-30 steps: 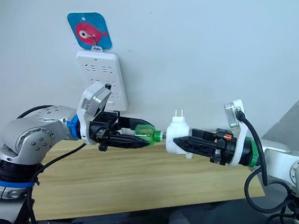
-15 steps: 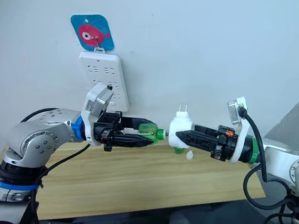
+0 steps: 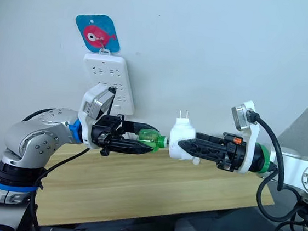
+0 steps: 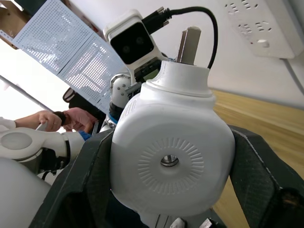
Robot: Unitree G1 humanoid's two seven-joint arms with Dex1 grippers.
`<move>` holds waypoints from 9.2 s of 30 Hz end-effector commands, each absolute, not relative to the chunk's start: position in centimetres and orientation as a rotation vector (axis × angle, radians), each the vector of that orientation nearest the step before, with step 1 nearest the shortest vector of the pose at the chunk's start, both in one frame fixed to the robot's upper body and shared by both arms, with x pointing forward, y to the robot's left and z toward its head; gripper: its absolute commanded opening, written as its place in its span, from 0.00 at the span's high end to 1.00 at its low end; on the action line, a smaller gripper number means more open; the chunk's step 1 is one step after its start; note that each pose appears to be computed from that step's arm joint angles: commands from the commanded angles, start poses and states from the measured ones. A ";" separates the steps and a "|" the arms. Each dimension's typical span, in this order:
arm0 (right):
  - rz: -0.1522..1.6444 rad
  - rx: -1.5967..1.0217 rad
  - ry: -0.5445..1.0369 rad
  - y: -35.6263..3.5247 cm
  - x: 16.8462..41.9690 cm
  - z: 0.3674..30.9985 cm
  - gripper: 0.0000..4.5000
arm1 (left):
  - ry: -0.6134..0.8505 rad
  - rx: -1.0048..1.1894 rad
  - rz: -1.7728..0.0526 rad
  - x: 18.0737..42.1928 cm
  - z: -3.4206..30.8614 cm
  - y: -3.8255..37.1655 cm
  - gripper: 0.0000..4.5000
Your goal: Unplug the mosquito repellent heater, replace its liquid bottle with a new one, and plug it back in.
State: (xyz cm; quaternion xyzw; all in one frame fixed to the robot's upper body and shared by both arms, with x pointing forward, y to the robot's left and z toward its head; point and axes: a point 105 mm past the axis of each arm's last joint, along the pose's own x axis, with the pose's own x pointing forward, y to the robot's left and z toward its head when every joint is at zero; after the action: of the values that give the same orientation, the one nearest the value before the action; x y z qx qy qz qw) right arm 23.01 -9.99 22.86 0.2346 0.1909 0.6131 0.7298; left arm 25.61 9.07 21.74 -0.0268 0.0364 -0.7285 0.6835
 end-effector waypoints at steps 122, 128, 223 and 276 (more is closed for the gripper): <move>1.284 0.318 0.545 -9.3 22.6 23.6 0.00 | -0.172 -0.138 -1.507 27.4 21.9 4.5 0.49; 1.355 0.221 0.540 -9.2 21.2 23.5 0.00 | -0.178 -0.184 -1.474 27.8 22.2 4.8 0.49; 1.224 -0.072 0.257 -9.3 27.8 24.8 1.00 | 0.055 -0.069 -1.675 25.2 20.6 8.2 0.49; 1.427 0.160 0.382 -7.0 22.7 23.6 1.00 | -0.004 -0.197 -1.512 27.5 22.4 7.8 0.49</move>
State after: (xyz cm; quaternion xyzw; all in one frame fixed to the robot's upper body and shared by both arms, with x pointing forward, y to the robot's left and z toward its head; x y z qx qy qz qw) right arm 24.86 -8.65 21.72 0.0763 0.2124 0.5866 0.7778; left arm 26.61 7.93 23.32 -0.1057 -0.0202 -0.7095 0.6964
